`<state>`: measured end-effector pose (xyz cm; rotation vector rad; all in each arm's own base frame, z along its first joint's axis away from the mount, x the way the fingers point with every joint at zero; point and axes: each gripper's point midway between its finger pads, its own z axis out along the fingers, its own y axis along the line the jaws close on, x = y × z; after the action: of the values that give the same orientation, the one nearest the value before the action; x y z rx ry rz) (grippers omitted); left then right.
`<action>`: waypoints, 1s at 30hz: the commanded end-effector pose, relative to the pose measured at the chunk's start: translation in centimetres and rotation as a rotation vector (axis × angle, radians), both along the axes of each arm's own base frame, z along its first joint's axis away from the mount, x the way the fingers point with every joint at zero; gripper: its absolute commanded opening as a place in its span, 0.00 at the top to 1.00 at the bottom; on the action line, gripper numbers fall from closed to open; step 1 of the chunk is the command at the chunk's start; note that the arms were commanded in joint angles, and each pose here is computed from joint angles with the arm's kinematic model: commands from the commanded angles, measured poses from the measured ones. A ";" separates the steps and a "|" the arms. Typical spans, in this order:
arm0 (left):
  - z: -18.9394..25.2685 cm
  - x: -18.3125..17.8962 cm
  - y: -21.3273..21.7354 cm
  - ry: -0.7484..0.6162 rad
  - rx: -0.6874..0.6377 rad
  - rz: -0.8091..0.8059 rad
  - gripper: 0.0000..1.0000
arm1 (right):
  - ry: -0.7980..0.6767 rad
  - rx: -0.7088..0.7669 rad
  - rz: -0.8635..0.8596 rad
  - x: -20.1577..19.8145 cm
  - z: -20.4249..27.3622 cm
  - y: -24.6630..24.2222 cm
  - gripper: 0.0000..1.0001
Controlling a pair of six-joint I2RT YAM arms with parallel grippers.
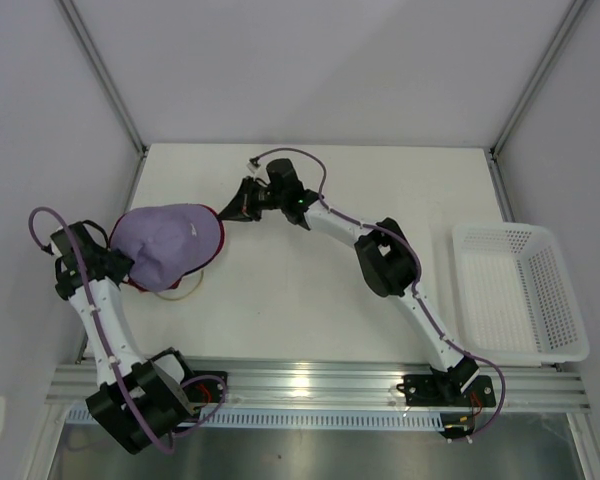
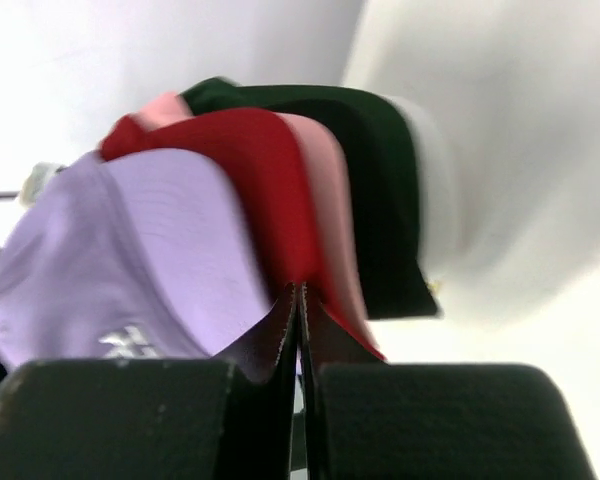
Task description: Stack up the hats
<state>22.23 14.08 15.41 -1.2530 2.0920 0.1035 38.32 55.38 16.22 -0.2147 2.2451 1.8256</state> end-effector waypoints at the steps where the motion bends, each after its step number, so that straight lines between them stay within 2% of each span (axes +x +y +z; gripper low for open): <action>1: -1.6 -2.9 -0.5 0.090 0.003 0.033 0.67 | 0.045 -0.110 -0.059 1.7 -4.4 -1.8 1.00; 4: 1.7 -2.9 0.1 0.038 0.072 0.048 0.59 | -0.016 -0.104 -0.045 1.5 -2.2 -1.5 1.00; 5: 2.2 -3.1 0.2 0.041 0.080 0.057 0.57 | -0.010 -0.118 -0.037 1.2 -2.2 -1.6 0.97; 6: 3.2 -3.0 0.4 0.026 0.092 0.064 0.48 | -0.029 -0.106 -0.027 1.2 -1.2 -1.6 0.88; 7: 4.2 -2.7 0.5 0.005 0.102 0.062 0.41 | -0.039 -0.102 -0.019 1.1 -0.7 -1.7 0.88; 8: 4.7 -2.5 0.3 -0.011 0.095 0.057 0.33 | -0.050 -0.101 -0.014 1.0 -0.2 -1.7 0.79; 10: 6.2 -2.5 0.2 -0.032 0.100 0.061 0.04 | -0.107 -0.106 -0.005 1.1 1.6 -2.1 0.68; 11: 6.5 -2.5 0.2 -0.036 0.102 0.063 0.00 | -0.131 -0.107 -0.005 1.1 2.4 -2.3 0.59; 16: 10.6 -3.1 0.0 -0.106 0.160 0.071 0.00 | -0.273 -0.145 -0.025 1.7 6.4 -4.5 0.36; 17: 12.6 -3.0 0.1 -0.144 0.187 0.072 0.00 | -0.318 -0.146 -0.032 2.1 7.7 -5.4 0.26; 19: 13.6 -3.4 0.0 -0.151 0.197 0.076 0.01 | -0.334 -0.164 -0.039 2.3 8.4 -6.4 0.17; 21: 15.9 -3.5 -0.2 -0.193 0.225 0.074 0.00 | -0.369 -0.188 -0.046 2.7 9.3 -7.8 0.02; 25: 19.7 -3.5 -0.8 -0.267 0.284 0.028 0.00 | -0.469 -0.252 -0.092 3.9 11.1 -10.8 0.00; 27: 22.3 -2.8 -1.9 -0.314 0.322 -0.086 0.00 | -0.526 -0.280 -0.099 4.2 12.5 -12.7 0.00; 29: 22.3 -0.9 -3.4 -0.304 0.276 -0.228 0.00 | -0.544 -0.318 -0.108 4.4 12.6 -14.2 0.00; 30: 24.0 -1.0 -4.1 -0.316 0.292 -0.257 0.00 | -0.582 -0.338 -0.109 4.5 12.8 -14.9 0.01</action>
<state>19.87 12.41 36.97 -0.9637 1.7900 0.1722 42.89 43.39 24.94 -0.4866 2.1617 1.2613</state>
